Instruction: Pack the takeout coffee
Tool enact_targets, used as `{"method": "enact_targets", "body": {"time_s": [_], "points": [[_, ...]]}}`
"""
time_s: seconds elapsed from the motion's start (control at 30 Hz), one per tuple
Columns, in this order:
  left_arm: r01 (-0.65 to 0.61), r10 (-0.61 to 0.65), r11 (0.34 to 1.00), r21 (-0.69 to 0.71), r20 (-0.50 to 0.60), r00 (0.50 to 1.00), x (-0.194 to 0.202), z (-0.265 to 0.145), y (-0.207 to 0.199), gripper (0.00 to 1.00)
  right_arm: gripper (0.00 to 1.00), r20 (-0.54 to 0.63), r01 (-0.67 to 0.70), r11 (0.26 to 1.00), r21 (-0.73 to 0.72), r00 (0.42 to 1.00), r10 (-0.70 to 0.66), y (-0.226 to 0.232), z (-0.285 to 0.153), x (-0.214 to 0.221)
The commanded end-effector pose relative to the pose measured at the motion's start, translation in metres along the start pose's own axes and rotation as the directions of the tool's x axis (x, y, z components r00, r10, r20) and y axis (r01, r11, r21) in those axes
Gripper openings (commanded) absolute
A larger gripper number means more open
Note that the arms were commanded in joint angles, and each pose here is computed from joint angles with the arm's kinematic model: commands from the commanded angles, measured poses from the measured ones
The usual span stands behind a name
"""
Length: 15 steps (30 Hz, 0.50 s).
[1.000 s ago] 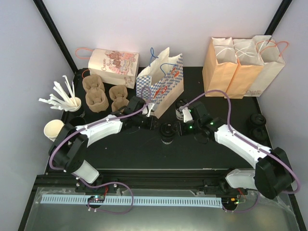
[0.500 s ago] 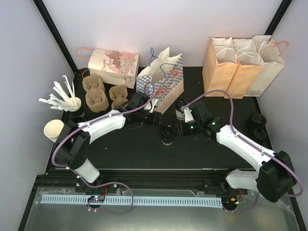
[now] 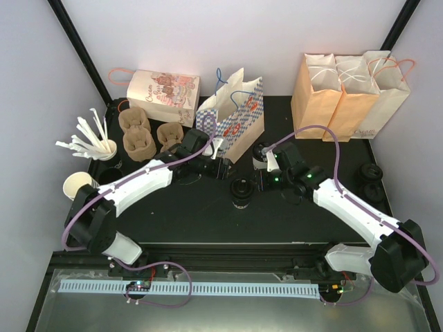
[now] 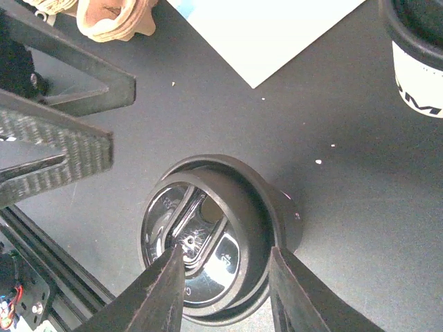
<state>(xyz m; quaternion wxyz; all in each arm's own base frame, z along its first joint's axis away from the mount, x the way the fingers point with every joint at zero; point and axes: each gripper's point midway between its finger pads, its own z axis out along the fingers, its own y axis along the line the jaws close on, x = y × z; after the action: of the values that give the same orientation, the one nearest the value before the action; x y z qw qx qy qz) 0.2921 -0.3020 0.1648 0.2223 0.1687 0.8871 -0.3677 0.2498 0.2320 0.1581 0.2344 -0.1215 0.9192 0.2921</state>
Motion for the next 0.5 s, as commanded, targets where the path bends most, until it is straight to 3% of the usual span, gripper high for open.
{"method": "enact_targets", "body": {"time_s": [0.0, 0.23, 0.47], "points": [[-0.026, 0.027, 1.0, -0.014, 0.028, 0.999, -0.001, -0.016, -0.007, 0.66, 0.38, 0.044, 0.019, 1.0, -0.001, 0.999, -0.019, 0.007, -0.009, -0.013], [-0.007, 0.007, 1.0, -0.001, 0.051, 0.999, 0.009, -0.038, -0.014, 0.68, 0.4, 0.058, 0.045, 0.999, -0.004, 0.997, -0.045, 0.011, -0.013, -0.02], [0.111, -0.122, 0.975, 0.194, 0.043, 0.992, 0.036, -0.047, -0.04, 0.61, 0.4, 0.02, 0.056, 0.998, -0.041, 0.998, -0.055, 0.012, -0.011, -0.026]]}}
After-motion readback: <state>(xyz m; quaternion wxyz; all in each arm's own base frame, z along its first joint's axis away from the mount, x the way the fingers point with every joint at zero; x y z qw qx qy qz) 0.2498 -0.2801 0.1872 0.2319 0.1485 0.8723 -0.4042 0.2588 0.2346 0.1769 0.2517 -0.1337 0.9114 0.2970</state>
